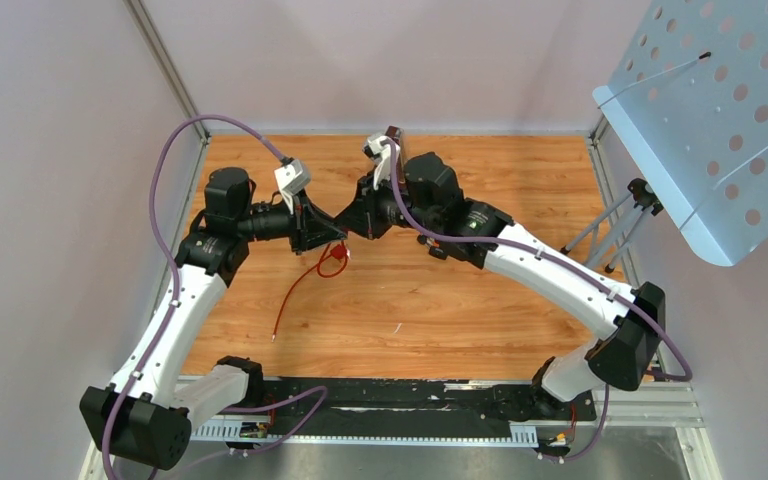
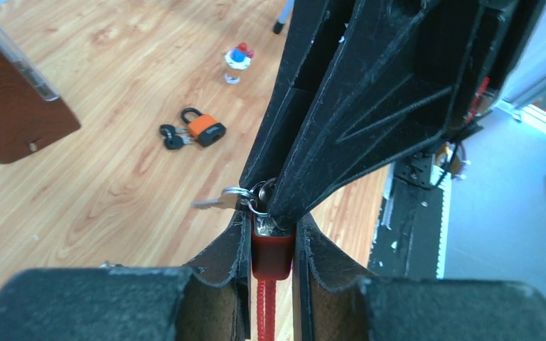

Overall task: Lock with the key
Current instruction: Lock the lock.

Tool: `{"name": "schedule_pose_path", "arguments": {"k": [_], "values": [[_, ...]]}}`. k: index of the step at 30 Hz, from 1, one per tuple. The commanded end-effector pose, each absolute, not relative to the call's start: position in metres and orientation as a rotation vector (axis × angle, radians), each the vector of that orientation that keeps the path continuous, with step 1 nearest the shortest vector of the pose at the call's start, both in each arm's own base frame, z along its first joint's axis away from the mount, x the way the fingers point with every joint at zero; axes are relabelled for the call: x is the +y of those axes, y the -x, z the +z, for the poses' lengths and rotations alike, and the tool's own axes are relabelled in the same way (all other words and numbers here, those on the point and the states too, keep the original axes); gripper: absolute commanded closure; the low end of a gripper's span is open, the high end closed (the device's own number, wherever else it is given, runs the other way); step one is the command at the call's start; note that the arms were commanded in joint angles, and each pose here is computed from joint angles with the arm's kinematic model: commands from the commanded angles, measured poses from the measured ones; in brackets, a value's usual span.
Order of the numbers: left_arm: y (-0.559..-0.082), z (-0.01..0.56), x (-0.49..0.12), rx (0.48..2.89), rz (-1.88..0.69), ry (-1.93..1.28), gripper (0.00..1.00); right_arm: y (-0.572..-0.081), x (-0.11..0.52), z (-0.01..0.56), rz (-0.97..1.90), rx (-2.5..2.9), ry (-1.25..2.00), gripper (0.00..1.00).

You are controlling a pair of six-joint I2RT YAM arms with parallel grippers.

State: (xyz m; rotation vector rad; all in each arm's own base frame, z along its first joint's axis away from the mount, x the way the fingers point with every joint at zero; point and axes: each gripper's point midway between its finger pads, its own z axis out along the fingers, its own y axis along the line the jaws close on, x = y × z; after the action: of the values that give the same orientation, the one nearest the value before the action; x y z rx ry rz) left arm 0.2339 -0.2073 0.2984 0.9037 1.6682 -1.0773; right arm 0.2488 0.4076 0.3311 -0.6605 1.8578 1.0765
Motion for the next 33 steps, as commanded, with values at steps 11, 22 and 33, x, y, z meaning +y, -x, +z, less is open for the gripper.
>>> {"name": "schedule_pose_path", "arguments": {"k": [11, 22, 33], "values": [[-0.170, 0.337, -0.219, 1.464, -1.424, -1.131, 1.00, -0.175, 0.376, 0.386, 1.507, 1.287, 1.202, 1.00], [-0.134, 0.347, -0.214, 1.361, -1.602, -1.240, 1.00, -0.140, 0.362, 0.380, 1.538, 0.919, 1.473, 1.00], [-0.118, 0.350, -0.209, 1.294, -1.702, -1.282, 1.00, -0.119, 0.350, 0.371, 1.580, 0.645, 1.698, 1.00]]}}
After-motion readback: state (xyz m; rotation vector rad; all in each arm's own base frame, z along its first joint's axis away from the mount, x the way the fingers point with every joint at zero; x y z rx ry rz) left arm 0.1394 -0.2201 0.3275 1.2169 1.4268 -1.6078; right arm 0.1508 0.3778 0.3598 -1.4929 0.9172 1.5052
